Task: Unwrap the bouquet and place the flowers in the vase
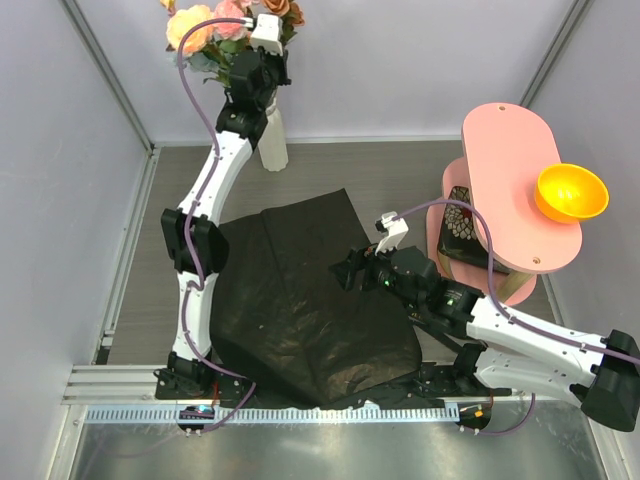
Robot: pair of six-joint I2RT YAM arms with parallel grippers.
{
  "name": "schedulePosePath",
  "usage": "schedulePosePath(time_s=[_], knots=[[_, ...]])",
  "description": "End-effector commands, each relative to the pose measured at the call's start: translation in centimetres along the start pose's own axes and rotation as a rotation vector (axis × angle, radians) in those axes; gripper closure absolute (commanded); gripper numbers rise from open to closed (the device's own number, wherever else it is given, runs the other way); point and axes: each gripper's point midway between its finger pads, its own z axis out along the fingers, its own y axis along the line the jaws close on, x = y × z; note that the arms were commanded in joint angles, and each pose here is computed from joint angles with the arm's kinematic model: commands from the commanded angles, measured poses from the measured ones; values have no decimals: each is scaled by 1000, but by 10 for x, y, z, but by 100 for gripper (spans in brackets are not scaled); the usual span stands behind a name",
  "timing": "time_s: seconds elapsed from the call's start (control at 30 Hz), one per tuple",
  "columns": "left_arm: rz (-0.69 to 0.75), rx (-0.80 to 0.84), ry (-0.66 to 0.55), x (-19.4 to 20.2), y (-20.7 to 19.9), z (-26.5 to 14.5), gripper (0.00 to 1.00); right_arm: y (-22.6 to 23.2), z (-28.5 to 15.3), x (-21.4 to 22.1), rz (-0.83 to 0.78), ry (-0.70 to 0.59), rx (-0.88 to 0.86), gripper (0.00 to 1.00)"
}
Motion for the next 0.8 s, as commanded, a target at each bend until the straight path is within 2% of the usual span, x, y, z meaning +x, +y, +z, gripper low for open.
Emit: schedulePosePath(time_s=[0.0, 0.3, 0.6, 0.77], knots=[[-30, -5, 29, 16, 16, 6, 100, 7, 0, -20, 12, -64, -13, 17], [-167, -11, -12, 3, 28, 9, 100, 10, 4, -19, 16, -55, -24, 17], [-165, -14, -72, -24, 32, 8, 100, 10, 5, -17, 20, -52, -26, 17], [-160, -32, -46, -9, 38, 12, 100, 13, 8, -16, 30, -50, -39, 17]])
